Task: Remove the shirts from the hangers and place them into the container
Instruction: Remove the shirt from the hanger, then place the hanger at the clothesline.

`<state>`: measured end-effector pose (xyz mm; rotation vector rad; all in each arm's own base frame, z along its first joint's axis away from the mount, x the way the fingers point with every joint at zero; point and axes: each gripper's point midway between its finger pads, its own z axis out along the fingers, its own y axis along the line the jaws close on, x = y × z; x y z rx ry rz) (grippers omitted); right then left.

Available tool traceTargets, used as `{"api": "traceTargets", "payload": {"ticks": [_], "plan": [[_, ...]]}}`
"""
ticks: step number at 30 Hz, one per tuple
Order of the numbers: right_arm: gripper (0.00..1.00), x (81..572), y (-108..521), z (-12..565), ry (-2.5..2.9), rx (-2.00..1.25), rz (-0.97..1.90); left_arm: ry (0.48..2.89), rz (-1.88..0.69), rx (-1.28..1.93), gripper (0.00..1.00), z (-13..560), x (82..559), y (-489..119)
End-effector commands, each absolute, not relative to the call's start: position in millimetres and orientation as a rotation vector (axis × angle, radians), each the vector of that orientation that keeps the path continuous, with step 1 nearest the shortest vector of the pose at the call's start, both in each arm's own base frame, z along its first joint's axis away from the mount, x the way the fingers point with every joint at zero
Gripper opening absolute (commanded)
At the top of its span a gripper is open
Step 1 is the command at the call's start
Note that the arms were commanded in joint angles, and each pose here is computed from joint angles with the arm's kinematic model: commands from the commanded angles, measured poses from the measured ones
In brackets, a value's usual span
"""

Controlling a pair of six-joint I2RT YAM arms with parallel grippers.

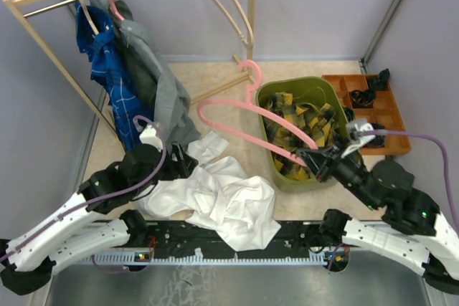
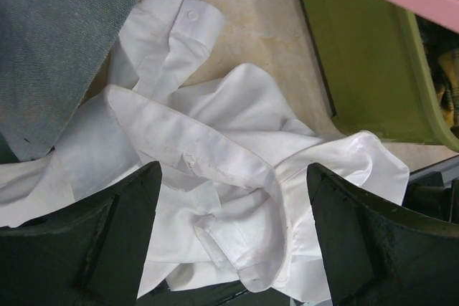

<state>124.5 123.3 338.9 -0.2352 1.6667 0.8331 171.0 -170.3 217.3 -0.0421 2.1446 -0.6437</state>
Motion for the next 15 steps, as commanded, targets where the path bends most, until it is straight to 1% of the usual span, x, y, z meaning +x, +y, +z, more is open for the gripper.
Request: {"api": "traceTargets", "payload": {"ticks": [1,8,15], "plan": [[0.0,161.7,147.1,366.6,1.564,-0.255,0.689,2.164,-0.592,-0.011,0.88,205.0,175.2,-170.9],[0.0,196.4,168.9,412.6,1.378,-0.27,0.548,2.119,-0.611,0.041,0.89,209.6,173.5,-169.3],[0.0,219.6,196.5,455.5,1.218,-0.21,0.536,1.975,-0.606,0.091,0.97,222.2,182.2,-164.0]]}}
